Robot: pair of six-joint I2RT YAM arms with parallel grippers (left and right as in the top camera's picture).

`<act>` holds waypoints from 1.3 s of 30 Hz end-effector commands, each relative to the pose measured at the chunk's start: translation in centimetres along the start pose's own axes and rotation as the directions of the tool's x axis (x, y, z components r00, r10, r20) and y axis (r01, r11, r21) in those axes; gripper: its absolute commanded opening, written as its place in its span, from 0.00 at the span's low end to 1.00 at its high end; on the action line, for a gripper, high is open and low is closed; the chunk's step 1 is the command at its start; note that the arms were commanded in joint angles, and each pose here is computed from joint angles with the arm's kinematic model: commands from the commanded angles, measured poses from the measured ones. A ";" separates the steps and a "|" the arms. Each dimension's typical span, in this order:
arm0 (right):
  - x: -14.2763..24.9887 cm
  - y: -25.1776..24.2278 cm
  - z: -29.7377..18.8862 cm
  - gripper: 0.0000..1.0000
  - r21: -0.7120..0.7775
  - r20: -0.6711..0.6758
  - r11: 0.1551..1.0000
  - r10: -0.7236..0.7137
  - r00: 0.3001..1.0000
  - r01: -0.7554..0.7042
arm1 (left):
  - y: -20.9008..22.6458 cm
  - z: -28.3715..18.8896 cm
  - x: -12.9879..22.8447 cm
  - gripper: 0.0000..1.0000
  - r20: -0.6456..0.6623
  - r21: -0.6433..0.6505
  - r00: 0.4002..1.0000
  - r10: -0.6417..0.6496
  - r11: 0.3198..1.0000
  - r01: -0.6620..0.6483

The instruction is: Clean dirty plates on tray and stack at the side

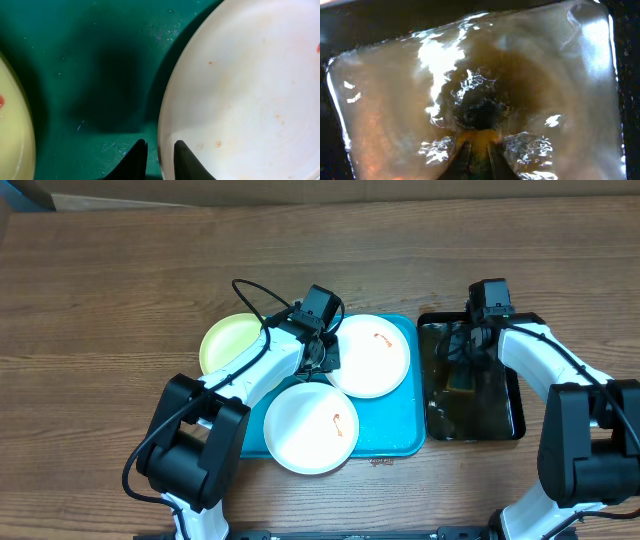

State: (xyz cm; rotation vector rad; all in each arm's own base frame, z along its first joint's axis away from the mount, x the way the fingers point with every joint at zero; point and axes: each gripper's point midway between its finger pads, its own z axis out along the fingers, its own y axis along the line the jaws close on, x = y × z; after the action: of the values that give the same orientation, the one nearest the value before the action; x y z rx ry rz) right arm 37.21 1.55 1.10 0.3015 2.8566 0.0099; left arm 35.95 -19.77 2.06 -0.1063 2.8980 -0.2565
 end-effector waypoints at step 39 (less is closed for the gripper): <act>6.2 -0.5 -1.2 0.30 -0.013 -0.270 1.000 -0.003 0.963 -0.001 | -0.3 -0.2 -0.5 0.23 0.014 -0.002 1.000 0.025 1.000 -0.025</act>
State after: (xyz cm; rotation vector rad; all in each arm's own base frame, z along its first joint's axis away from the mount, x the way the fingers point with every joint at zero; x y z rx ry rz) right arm 31.53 2.58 1.02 0.3107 3.1135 0.0706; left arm 35.94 -19.77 2.06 -0.1064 2.8983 -0.2562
